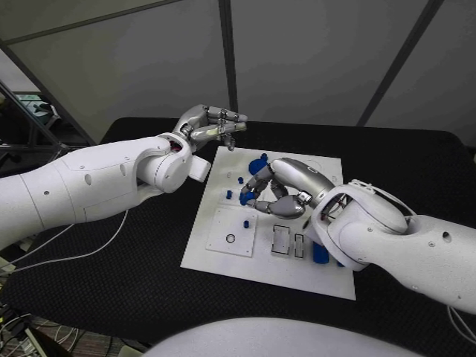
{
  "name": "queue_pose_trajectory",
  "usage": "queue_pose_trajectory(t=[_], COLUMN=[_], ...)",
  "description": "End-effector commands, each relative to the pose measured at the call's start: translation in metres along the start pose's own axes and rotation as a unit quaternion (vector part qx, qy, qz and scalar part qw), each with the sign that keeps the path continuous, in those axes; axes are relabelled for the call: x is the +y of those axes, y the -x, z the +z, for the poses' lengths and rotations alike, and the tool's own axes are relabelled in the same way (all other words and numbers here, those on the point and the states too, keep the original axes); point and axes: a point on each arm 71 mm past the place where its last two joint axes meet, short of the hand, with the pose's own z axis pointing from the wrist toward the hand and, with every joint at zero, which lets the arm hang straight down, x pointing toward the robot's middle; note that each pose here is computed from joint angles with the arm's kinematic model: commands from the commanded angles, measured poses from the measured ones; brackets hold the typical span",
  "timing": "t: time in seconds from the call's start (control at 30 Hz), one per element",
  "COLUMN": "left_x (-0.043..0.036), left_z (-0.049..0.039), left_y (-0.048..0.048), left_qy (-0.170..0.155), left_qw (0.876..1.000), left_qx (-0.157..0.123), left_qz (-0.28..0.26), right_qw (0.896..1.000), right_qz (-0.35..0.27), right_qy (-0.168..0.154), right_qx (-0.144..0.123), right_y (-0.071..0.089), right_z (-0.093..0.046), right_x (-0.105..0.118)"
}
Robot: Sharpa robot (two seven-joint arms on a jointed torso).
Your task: Assemble the parts on the task board
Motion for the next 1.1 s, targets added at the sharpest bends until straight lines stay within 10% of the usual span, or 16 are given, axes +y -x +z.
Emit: queue_pose_trajectory(t=[0.03, 0.53, 1.1], left_x=[-0.0009, -0.0005, -0.0007], left_z=[0.0013, 0.003, 0.0033], left_y=[-0.002, -0.0047, -0.0055], left_qy=[-0.002, -0.002, -0.003], left_qw=[1.0, 1.0, 1.0], left_qx=[0.007, 0.01, 0.011], left_qz=[-0.004, -0.006, -0.006], right_qw=[0.999, 0.997, 0.993], right_qz=[0.018, -0.004, -0.021], right_qy=[0.021, 0.012, 0.006], right_qx=[0.021, 0.082, 0.112], right_y=[-0.013, -0.057, -0.069], right_z=[0.004, 0.012, 0.015], right_x=[0.006, 0.0, -0.004])
